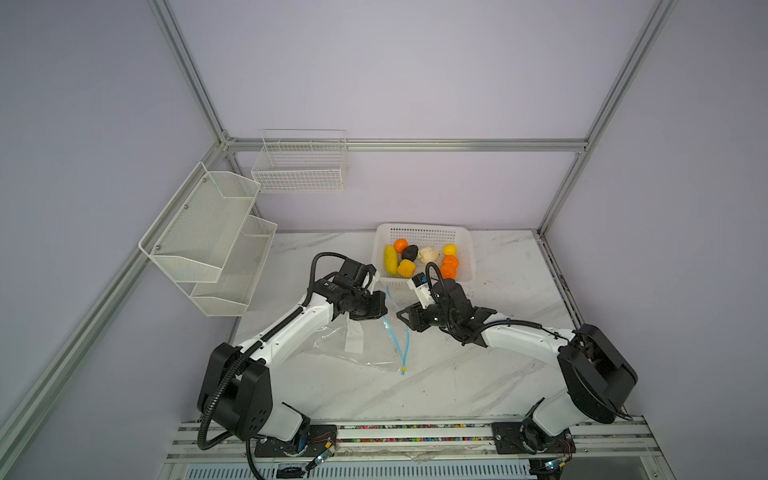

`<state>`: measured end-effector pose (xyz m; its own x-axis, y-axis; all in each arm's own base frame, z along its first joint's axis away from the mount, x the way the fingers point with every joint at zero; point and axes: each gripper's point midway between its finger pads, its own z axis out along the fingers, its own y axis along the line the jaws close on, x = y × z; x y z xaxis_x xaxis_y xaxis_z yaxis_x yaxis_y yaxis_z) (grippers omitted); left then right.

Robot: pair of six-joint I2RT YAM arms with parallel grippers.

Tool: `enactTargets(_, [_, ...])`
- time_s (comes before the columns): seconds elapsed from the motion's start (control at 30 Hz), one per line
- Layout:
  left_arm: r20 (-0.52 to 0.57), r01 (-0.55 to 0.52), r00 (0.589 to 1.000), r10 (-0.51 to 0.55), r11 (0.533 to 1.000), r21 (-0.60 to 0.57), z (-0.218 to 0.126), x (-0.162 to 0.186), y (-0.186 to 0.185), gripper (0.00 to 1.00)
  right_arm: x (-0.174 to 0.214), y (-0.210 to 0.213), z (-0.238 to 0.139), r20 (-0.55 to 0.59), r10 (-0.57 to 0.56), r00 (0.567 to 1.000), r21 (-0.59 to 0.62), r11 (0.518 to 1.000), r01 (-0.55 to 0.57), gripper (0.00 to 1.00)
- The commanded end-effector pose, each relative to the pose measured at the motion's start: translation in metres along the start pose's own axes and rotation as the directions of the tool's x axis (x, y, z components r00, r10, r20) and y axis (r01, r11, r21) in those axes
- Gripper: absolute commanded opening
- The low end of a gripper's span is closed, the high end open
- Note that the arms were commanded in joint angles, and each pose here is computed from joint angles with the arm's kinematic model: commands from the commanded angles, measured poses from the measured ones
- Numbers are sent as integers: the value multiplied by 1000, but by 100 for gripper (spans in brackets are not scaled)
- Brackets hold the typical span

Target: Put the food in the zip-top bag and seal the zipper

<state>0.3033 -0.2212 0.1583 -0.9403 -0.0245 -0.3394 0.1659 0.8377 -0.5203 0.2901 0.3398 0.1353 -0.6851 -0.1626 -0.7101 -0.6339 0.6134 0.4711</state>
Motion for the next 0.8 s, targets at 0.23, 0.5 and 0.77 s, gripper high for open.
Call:
enactTargets(0.23, [106, -77, 992, 68, 993, 85, -35, -32, -40, 11, -5, 20, 6, 24, 42, 999, -135, 990, -39, 15])
enactTargets(0.5, [44, -103, 994, 99, 989, 108, -26, -21, -42, 30, -2, 25, 9, 21, 81, 997, -180, 981, -76, 5])
enactTargets(0.77, [-50, -153, 987, 153, 988, 10, -13, 2, -38, 44, -4, 24, 14, 28, 135, 990, -191, 973, -127, 4])
